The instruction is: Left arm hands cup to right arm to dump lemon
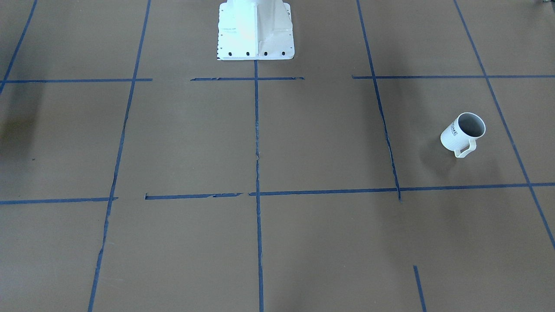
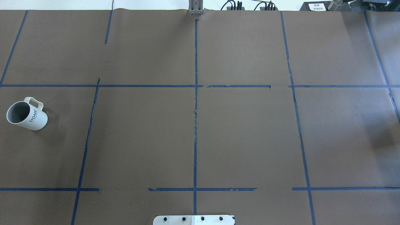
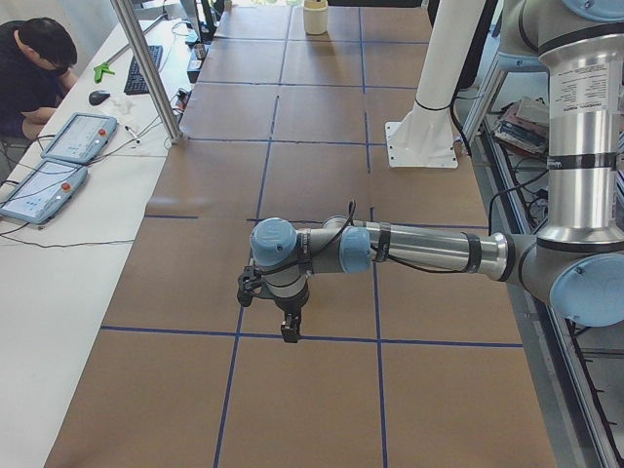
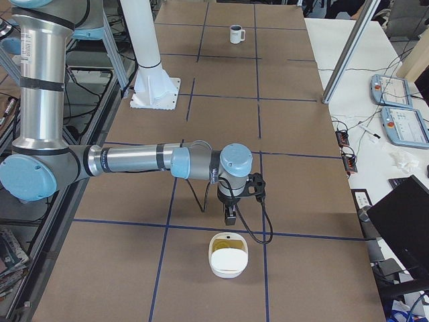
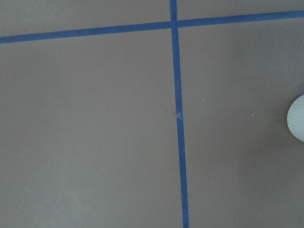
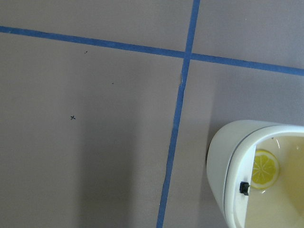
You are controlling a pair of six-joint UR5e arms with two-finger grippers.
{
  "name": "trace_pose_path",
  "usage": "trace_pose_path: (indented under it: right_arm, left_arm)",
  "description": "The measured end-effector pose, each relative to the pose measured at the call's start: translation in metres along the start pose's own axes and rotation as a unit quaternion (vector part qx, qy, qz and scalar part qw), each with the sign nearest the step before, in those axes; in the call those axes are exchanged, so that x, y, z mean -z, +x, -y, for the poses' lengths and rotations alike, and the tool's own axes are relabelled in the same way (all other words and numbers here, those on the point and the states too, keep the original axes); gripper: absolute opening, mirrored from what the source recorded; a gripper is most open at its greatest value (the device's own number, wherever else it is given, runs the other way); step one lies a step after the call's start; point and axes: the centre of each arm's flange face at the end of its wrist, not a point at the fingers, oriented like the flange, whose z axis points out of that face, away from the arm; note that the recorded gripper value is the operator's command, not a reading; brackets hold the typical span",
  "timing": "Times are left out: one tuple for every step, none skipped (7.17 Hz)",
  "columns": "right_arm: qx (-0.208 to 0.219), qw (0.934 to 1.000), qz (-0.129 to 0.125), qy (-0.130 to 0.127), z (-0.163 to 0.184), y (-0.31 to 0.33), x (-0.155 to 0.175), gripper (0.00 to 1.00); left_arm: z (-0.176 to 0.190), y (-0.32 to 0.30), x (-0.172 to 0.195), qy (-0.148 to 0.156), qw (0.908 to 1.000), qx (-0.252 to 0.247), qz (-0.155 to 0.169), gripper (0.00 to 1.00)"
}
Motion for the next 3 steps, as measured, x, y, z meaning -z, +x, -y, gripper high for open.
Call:
trace_pose_path:
  right_arm:
    - [0.000, 1.0000, 0.000, -0.001, -0.0010, 0.0005, -0.0007, 1.00]
    - [0.000, 1.0000, 0.001, -0.001, -0.0013, 0.0005, -0.0010, 1.00]
    - [-0.001, 1.0000, 0.001, -0.001, -0.0014, 0.0004, -0.0011, 1.00]
  left_arm:
    - [0.0003, 0.0005, 0.0005, 0.001, 1.0000, -0.001, 0.000, 1.00]
    - [0.0004, 0.0008, 0.0009, 0.001, 1.0000, -0.001, 0.000, 1.00]
    - [0.0004, 0.0009, 0.0010, 0.001, 1.0000, -0.001, 0.000, 1.00]
